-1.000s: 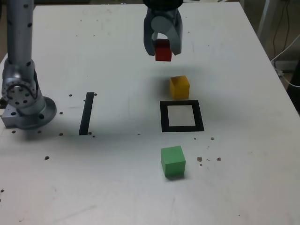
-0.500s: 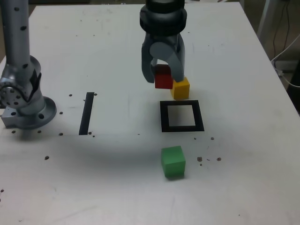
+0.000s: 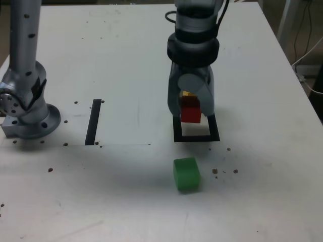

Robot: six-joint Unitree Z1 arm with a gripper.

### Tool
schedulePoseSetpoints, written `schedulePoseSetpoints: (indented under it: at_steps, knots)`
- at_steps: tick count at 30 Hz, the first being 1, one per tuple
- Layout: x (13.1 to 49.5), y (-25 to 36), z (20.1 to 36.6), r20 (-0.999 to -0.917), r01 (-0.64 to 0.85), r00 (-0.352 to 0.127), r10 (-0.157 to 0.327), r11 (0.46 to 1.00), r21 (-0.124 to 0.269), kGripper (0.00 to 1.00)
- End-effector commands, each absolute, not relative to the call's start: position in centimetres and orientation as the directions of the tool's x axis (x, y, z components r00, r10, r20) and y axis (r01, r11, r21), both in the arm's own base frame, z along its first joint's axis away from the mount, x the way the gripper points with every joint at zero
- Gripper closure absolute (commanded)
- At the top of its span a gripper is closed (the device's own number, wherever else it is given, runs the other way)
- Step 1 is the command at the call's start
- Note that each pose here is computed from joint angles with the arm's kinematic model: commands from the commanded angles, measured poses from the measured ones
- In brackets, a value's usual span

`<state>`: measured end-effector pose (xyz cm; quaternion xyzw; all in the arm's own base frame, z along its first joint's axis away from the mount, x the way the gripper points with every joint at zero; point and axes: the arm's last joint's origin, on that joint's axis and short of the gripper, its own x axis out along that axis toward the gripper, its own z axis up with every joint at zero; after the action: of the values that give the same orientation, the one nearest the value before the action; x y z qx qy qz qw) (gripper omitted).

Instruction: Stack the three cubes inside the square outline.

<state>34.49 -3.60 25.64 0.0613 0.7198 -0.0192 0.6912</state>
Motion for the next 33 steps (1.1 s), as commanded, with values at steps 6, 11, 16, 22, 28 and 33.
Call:
schedulePoseSetpoints:
  at_steps: [6, 11, 16, 22, 28, 33]
  knots:
    - [35.3, -3.6, 23.9, -0.9952, 0.096, -0.048, 0.085, 0.992, 0.080, 0.85]
    - [35.3, -3.3, 22.7, -0.9935, 0.079, -0.065, 0.093, 0.993, 0.088, 0.84]
    - [35.2, -2.9, 22.6, -0.9917, 0.065, -0.070, 0.108, 0.993, 0.103, 0.84]
    - [35.3, -2.8, 22.5, -0.9916, 0.061, -0.069, 0.109, 0.993, 0.105, 0.82]
    - [35.5, -2.8, 22.4, -0.9918, 0.063, -0.064, 0.111, 0.992, 0.107, 0.77]
    - [35.7, -2.9, 21.9, -0.9918, 0.076, -0.073, 0.104, 0.992, 0.099, 0.62]
